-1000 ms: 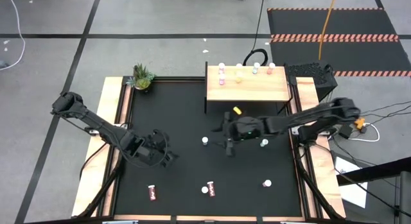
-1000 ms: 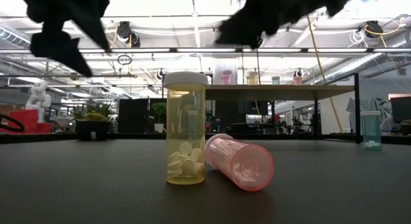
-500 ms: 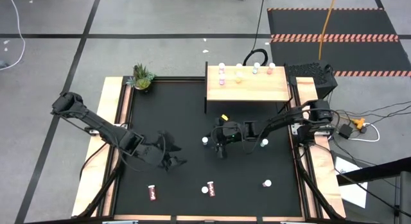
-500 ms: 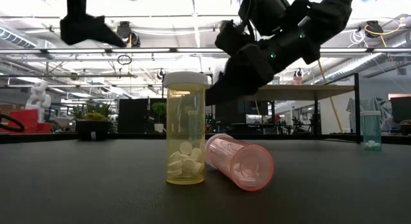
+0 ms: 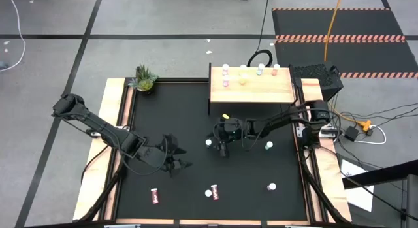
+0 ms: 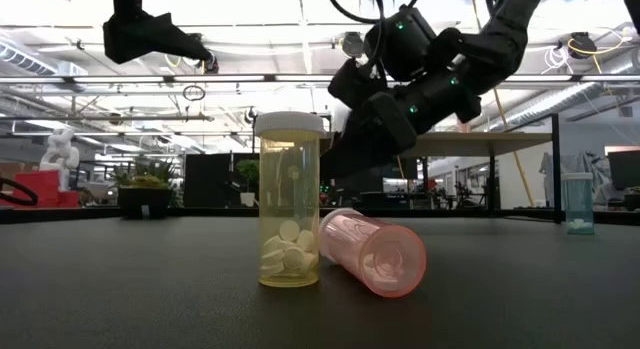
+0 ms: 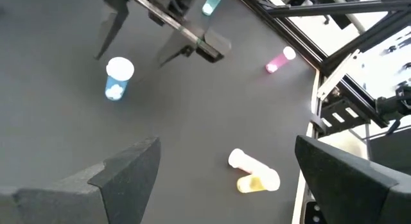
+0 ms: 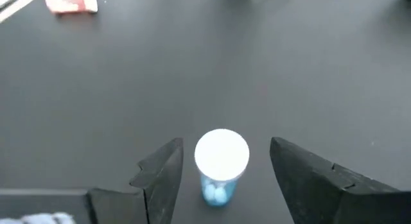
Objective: Pick and place medicine bottles onto shelf by color
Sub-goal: Put the left blue pill bottle on the shelf aligned with the other blue pill bottle
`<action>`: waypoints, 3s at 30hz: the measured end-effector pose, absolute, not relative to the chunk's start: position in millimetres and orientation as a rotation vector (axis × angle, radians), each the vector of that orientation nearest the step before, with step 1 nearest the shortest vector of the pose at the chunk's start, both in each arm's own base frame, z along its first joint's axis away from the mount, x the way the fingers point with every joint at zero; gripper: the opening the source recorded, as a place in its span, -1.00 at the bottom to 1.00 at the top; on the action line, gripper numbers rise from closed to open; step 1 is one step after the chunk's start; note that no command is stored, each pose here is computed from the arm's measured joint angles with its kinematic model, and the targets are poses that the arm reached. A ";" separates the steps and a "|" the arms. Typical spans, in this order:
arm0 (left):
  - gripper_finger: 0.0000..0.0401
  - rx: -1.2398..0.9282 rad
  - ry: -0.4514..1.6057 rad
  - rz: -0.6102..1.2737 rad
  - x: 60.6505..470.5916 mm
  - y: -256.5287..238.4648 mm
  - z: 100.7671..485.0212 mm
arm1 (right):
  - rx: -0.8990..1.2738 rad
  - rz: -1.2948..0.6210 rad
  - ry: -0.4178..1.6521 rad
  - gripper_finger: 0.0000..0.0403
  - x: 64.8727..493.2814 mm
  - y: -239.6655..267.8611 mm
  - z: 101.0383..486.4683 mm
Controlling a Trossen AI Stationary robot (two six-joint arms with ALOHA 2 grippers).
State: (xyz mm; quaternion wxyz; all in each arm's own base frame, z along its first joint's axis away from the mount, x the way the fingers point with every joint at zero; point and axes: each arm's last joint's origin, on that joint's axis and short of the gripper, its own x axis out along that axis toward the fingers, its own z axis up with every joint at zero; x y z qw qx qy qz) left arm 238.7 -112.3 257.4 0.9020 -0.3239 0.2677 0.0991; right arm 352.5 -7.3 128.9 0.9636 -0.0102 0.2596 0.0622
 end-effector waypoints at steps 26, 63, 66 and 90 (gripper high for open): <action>0.79 -0.674 0.522 0.251 238.8 -110.8 257.7 | 0.010 0.182 0.528 -0.42 353.0 -21.0 121.6; 0.79 -0.612 0.526 0.334 246.8 -86.6 255.3 | -0.062 -0.606 0.437 -0.44 170.8 -123.7 306.5; 0.79 -0.618 0.523 0.341 247.4 -85.0 255.4 | -0.036 -0.712 0.468 -0.44 160.2 -148.4 300.6; 0.79 -0.661 0.511 0.357 246.8 -86.4 255.5 | 0.154 -0.647 0.551 -0.43 138.2 -185.1 268.1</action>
